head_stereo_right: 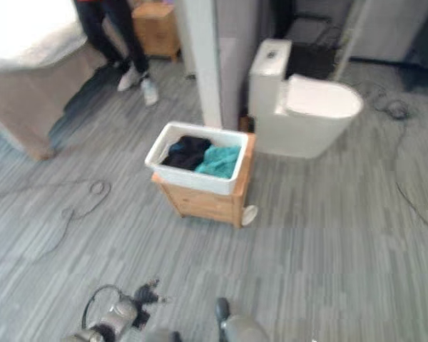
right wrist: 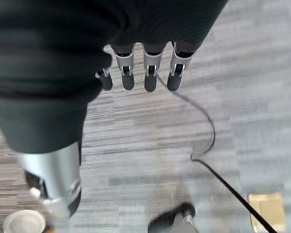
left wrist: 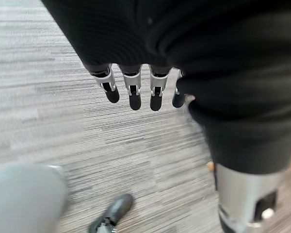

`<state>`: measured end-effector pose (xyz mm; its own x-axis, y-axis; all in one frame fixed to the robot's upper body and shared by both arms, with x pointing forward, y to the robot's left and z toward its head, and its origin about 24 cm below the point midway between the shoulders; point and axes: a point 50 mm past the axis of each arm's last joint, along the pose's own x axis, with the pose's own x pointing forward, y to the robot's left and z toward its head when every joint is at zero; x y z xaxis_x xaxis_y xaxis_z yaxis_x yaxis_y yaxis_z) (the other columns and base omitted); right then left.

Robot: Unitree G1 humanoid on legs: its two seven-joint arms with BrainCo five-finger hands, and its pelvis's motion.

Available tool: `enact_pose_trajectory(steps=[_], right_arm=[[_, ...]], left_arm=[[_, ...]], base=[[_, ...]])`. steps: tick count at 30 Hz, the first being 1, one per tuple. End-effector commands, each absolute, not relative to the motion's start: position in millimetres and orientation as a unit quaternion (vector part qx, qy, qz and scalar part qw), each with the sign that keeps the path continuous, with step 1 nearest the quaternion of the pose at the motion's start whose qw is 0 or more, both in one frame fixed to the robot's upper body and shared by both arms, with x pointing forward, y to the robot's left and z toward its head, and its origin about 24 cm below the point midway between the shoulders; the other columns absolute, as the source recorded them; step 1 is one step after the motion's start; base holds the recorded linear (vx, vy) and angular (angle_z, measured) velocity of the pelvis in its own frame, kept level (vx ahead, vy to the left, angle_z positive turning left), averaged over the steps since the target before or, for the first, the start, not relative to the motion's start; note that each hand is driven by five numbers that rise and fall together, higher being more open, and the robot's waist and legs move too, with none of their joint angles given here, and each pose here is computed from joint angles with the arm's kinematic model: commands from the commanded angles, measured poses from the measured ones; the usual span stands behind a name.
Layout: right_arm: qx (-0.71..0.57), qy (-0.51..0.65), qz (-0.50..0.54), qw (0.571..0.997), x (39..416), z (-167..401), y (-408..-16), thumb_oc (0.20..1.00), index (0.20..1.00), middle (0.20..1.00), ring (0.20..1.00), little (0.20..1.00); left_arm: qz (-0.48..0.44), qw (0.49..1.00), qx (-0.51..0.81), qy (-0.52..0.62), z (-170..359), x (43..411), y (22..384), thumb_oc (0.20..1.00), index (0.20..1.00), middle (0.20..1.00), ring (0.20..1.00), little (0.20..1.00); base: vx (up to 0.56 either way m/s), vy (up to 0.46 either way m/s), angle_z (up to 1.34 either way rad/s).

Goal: Grab the laundry basket,head to the washer,open it,put in the laundry and shut it.

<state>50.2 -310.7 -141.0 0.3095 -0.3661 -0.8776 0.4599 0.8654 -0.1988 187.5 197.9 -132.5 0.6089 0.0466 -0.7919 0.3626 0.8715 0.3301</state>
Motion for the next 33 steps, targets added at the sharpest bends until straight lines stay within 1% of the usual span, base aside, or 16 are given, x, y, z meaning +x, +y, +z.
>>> enact_pose_trajectory(steps=[1, 4, 6, 9, 10, 11, 13, 14, 16, 18, 21, 23, 24, 27, 29, 33], right_arm=[[-0.018, 0.536, -0.268, 0.8, 35, -132, -331, 1.0, 1.0, 1.0, 1.0, 1.0], [-0.031, 0.547, -0.253, 0.798, 37, -133, -330, 1.0, 1.0, 1.0, 1.0, 1.0], [-0.042, 0.546, -0.235, 0.803, 42, -134, -327, 1.0, 1.0, 1.0, 1.0, 1.0], [-0.046, 0.51, -0.203, 0.834, 70, -131, -319, 1.0, 1.0, 1.0, 1.0, 1.0], [-0.046, 0.511, -0.203, 0.834, 70, -131, -319, 1.0, 1.0, 1.0, 1.0, 1.0], [-0.051, 0.479, -0.167, 0.86, 96, -128, -307, 1.0, 1.0, 1.0, 1.0, 1.0], [-0.06, 0.452, -0.143, 0.878, 117, -123, -299, 1.0, 1.0, 1.0, 1.0, 1.0], [-0.06, 0.452, -0.143, 0.878, 117, -123, -299, 1.0, 1.0, 1.0, 1.0, 1.0], [-0.061, 0.437, -0.117, 0.89, 129, -122, -290, 1.0, 1.0, 1.0, 1.0, 1.0], [-0.052, 0.451, -0.109, 0.884, 121, -130, -279, 1.0, 1.0, 1.0, 1.0, 1.0], [-0.066, 0.472, -0.113, 0.872, 112, -136, -275, 1.0, 1.0, 1.0, 1.0, 1.0], [-0.046, 0.492, -0.121, 0.861, 99, -144, -269, 1.0, 1.0, 1.0, 1.0, 1.0], [-0.046, 0.492, -0.121, 0.861, 99, -144, -269, 1.0, 1.0, 1.0, 1.0, 1.0], [-0.01, 0.543, -0.154, 0.825, 68, -156, -264, 1.0, 1.0, 1.0, 1.0, 1.0], [0.001, 0.56, -0.161, 0.812, 62, -159, -262, 1.0, 1.0, 1.0, 1.0, 1.0], [0.006, 0.567, -0.158, 0.809, 63, -160, -260, 1.0, 1.0, 1.0, 1.0, 1.0]], left_arm=[[-0.037, 0.886, 0.248, 0.391, -114, 216, 217, 1.0, 1.0, 1.0, 1.0, 1.0], [-0.031, 0.883, 0.25, 0.396, -115, 211, 223, 1.0, 1.0, 1.0, 1.0, 1.0], [-0.034, 0.882, 0.254, 0.395, -115, 210, 225, 1.0, 1.0, 1.0, 1.0, 1.0], [-0.014, 0.889, 0.254, 0.38, -108, 215, 233, 1.0, 1.0, 1.0, 1.0, 1.0], [-0.014, 0.889, 0.254, 0.38, -108, 215, 233, 1.0, 1.0, 1.0, 1.0, 1.0], [-0.011, 0.89, 0.264, 0.372, -105, 217, 239, 1.0, 1.0, 1.0, 1.0, 1.0], [-0.003, 0.89, 0.27, 0.368, -103, 216, 246, 1.0, 1.0, 1.0, 1.0, 1.0], [-0.003, 0.89, 0.27, 0.368, -103, 216, 246, 1.0, 1.0, 1.0, 1.0, 1.0], [-0.012, 0.887, 0.278, 0.368, -103, 216, 245, 1.0, 1.0, 1.0, 1.0, 1.0], [-0.018, 0.88, 0.277, 0.386, -110, 206, 245, 1.0, 1.0, 1.0, 1.0, 1.0], [-0.034, 0.869, 0.287, 0.402, -117, 196, 240, 1.0, 1.0, 1.0, 1.0, 1.0], [-0.041, 0.861, 0.293, 0.413, -122, 189, 238, 1.0, 1.0, 1.0, 1.0, 1.0], [-0.041, 0.861, 0.293, 0.413, -122, 189, 238, 1.0, 1.0, 1.0, 1.0, 1.0], [-0.034, 0.854, 0.281, 0.437, -130, 174, 239, 1.0, 1.0, 1.0, 1.0, 1.0], [-0.041, 0.852, 0.276, 0.443, -133, 170, 234, 1.0, 1.0, 1.0, 1.0, 1.0], [-0.044, 0.845, 0.266, 0.462, -139, 159, 231, 1.0, 1.0, 1.0, 1.0, 1.0]], base=[[0.3, 0.187, -0.25], [0.51, 0.367, 0.52], [0.4, 0.356, -0.83], [0.23, 0.3, -0.89], [0.19, 0.29, -1.01], [0.14, 0.232, -1.23], [0.1, 0.235, -1.33], [0.06, 0.196, -0.96], [0.16, 0.319, -0.51], [0.23, 0.338, -0.33], [0.07, 0.036, -0.1], [0.09, 0.049, 0.28], [0.12, -0.001, 0.47], [0.11, -0.021, 0.09], [0.03, 0.003, 0.04], [0.04, 0.015, 0.0]])
